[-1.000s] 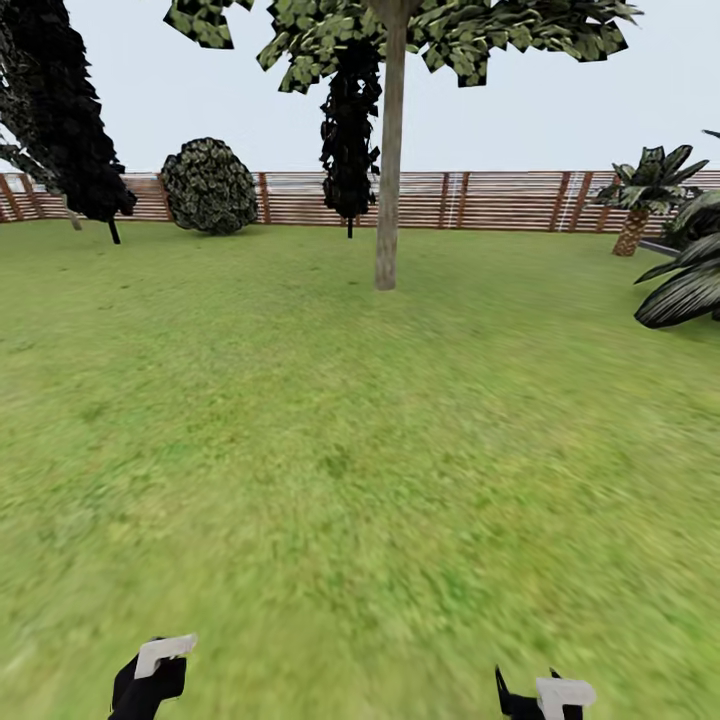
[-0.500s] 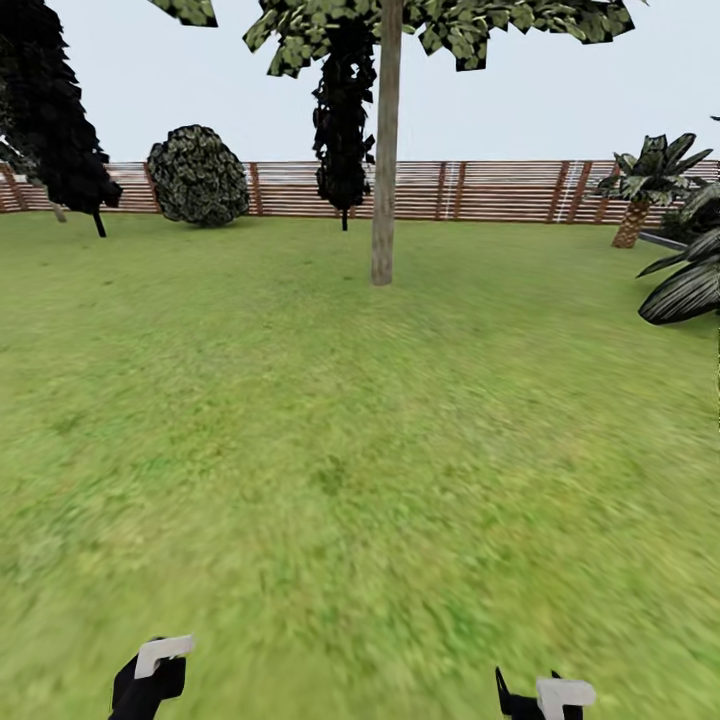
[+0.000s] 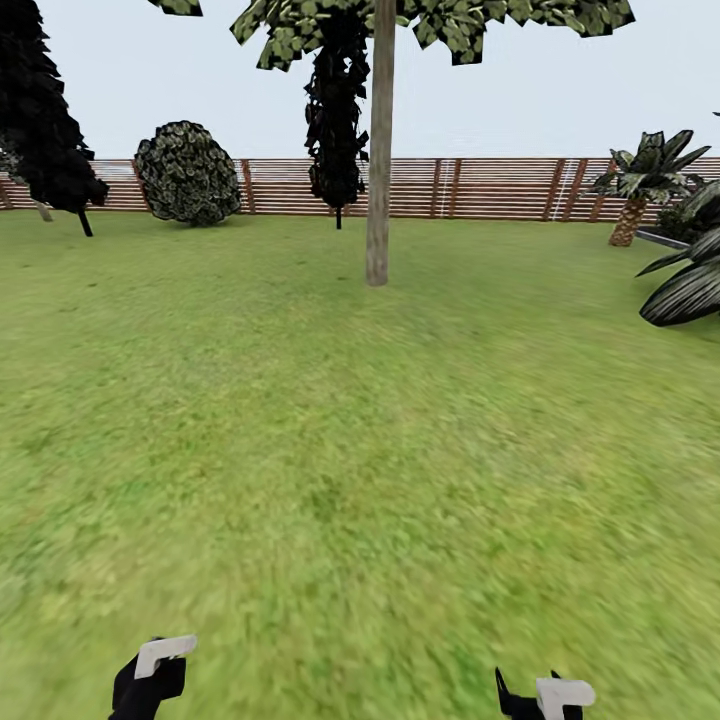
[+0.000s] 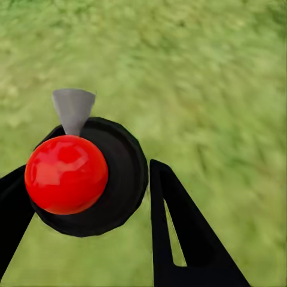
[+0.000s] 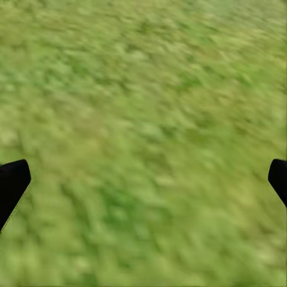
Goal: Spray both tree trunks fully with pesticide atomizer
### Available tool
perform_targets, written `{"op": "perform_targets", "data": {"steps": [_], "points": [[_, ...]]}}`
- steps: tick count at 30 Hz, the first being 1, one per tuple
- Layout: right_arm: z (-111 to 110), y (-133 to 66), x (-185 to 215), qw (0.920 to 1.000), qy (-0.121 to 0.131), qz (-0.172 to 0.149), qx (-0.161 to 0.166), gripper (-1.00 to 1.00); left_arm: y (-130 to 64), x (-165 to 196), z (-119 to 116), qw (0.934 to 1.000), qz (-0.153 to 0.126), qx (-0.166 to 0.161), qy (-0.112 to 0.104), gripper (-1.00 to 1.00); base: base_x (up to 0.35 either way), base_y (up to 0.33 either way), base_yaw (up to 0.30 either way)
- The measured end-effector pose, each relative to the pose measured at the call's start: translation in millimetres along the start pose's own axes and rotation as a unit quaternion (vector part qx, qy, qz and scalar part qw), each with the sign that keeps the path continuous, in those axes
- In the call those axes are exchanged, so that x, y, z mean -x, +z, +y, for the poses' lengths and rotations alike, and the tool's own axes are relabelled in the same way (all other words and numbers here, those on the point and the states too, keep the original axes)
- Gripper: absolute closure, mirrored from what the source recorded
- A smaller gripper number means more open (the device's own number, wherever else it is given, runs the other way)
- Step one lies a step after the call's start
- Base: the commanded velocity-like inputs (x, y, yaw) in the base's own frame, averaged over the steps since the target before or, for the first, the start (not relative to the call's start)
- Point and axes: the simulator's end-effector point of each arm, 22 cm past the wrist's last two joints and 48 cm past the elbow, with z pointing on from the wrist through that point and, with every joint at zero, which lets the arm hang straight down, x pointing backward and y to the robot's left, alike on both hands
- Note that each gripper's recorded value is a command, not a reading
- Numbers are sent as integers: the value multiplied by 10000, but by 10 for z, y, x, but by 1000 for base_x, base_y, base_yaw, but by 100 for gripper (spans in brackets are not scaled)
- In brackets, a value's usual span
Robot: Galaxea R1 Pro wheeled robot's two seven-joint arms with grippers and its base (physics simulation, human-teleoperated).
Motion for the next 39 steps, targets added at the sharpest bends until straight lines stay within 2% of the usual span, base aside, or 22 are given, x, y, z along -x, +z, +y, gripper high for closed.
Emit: {"op": "perform_targets", "data": {"steps": [39], "points": [[1, 0, 0, 10000, -5, 0, 3, -100, -2, -9, -3, 10000, 9, -2, 2, 100, 338, 0, 0]]}}
